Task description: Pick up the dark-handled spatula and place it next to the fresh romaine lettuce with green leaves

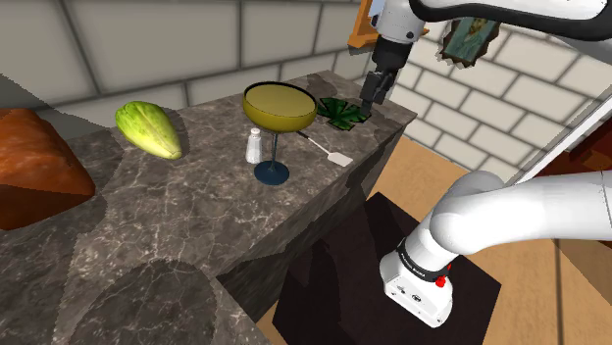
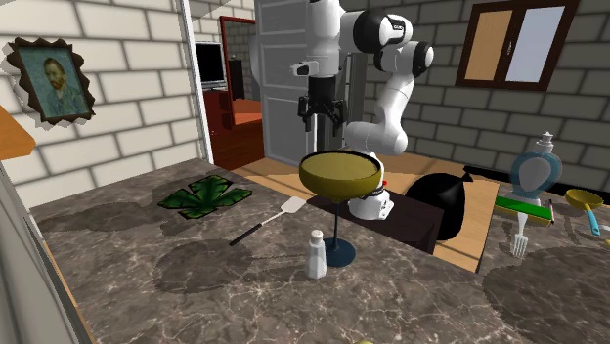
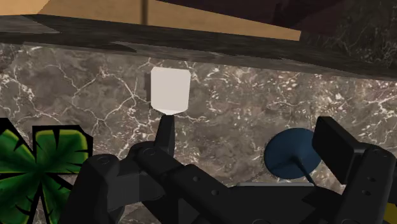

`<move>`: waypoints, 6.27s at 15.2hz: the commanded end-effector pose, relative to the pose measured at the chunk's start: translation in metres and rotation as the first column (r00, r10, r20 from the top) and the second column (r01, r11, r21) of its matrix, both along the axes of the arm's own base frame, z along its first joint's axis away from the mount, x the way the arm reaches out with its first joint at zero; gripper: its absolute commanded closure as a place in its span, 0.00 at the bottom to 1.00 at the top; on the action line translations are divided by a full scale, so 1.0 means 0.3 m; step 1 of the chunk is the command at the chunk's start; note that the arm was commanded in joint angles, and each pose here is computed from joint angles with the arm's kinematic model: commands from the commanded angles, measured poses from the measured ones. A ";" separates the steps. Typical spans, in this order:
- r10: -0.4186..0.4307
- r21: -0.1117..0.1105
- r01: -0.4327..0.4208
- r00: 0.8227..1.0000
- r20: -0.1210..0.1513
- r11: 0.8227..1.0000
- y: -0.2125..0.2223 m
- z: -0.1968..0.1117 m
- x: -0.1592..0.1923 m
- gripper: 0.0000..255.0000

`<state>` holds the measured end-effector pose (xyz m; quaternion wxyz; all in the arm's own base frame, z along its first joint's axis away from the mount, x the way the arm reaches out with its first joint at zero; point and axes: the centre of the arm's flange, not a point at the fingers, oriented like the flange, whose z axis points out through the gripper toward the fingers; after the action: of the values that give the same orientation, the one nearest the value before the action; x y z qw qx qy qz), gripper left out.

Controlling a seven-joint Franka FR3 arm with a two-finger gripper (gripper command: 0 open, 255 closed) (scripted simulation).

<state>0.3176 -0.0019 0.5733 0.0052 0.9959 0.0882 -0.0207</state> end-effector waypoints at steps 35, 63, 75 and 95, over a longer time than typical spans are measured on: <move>-0.095 0.026 0.093 0.990 0.105 0.995 -0.178 -0.783 0.531 0.00; -0.095 0.026 0.093 0.990 0.105 0.995 -0.178 -0.501 0.531 1.00; -0.095 0.026 0.093 0.990 0.105 0.995 -0.178 -0.290 0.531 1.00; -0.095 0.026 0.093 0.990 0.105 0.995 0.438 -0.187 0.529 1.00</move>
<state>0.4876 0.1133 0.5432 -0.0135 0.9938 0.0372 0.1040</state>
